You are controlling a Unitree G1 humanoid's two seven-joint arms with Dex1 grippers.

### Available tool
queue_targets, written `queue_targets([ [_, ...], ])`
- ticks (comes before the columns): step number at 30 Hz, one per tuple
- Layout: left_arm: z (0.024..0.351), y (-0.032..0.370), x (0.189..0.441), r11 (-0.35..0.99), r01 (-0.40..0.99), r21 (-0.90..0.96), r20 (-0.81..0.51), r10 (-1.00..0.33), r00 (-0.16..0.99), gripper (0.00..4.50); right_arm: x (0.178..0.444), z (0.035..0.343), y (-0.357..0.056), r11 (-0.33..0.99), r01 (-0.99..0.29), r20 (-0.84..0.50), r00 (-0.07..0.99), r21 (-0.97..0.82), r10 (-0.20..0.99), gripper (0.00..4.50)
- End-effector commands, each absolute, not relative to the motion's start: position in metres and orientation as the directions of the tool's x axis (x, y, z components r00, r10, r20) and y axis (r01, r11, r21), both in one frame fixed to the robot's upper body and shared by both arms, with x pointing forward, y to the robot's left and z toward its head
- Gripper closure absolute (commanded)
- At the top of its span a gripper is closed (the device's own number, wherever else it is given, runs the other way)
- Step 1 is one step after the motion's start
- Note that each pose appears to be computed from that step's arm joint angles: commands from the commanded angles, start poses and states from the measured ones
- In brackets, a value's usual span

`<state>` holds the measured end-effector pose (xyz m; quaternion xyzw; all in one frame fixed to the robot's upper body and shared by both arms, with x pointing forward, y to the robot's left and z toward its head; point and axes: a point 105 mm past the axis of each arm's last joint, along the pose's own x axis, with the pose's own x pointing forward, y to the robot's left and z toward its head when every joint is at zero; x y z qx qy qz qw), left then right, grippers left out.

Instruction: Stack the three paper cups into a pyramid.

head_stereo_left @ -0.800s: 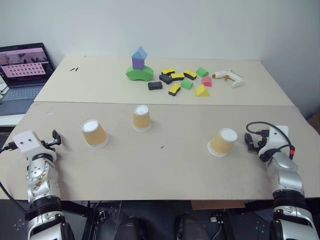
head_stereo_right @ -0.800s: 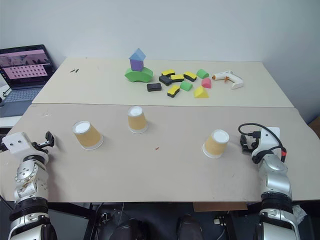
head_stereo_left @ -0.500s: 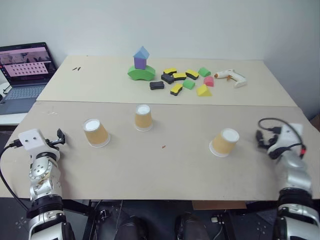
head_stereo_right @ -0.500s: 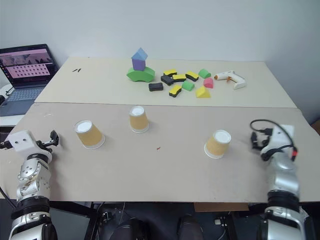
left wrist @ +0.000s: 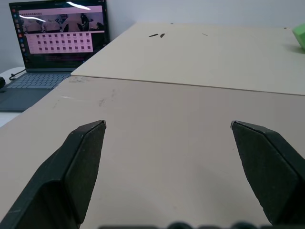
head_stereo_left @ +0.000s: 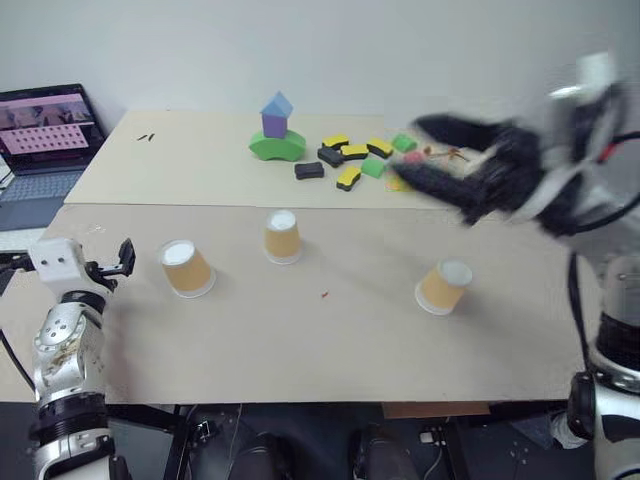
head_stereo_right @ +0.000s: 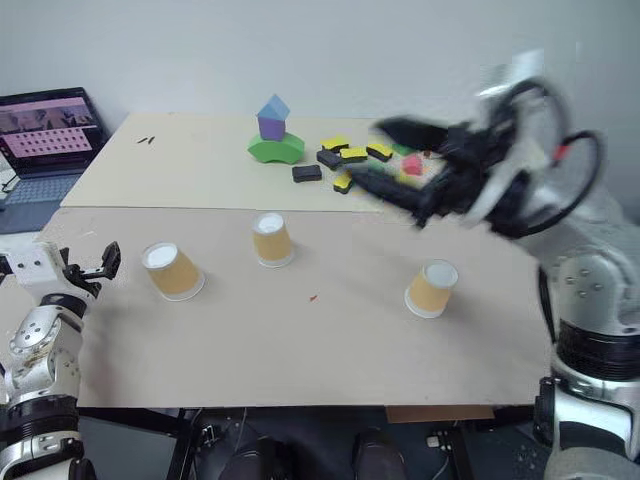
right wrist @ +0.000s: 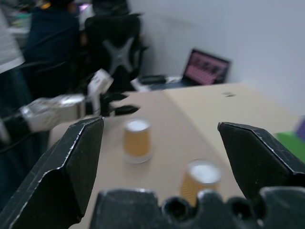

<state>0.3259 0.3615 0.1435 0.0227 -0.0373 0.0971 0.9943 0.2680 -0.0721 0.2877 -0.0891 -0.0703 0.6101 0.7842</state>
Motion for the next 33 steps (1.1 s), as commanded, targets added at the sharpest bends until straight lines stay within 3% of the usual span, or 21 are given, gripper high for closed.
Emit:
queue_targets([
  [1, 0.180, 0.332, 0.312, 0.996, 0.043, 0.074, 0.131, -0.052, 0.990, 0.02, 0.271, 0.274, -0.067, 0.227, -0.937, -0.072, 0.254, -0.264, 0.965, 0.00],
  [7, 0.170, 0.273, 0.273, 0.905, 0.420, 0.074, -0.056, -0.417, 0.907, 0.02, 0.286, 0.250, -0.074, 0.272, -0.928, -0.132, 0.311, -0.254, 0.941, 0.00],
  [10, 0.164, 0.268, 0.265, 0.878, 0.473, 0.072, -0.127, -0.462, 0.878, 0.02, 0.287, 0.247, -0.075, 0.277, -0.928, -0.129, 0.315, -0.249, 0.940, 0.00],
  [16, 0.158, 0.277, 0.280, 0.888, 0.452, 0.081, -0.133, -0.440, 0.888, 0.02, 0.287, 0.250, -0.074, 0.292, -0.923, -0.111, 0.327, -0.252, 0.938, 0.00],
  [33, 0.154, 0.241, 0.332, 0.790, 0.595, 0.149, -0.126, -0.581, 0.804, 0.02, 0.282, 0.246, -0.085, 0.347, -0.903, -0.114, 0.384, -0.252, 0.917, 0.00],
])
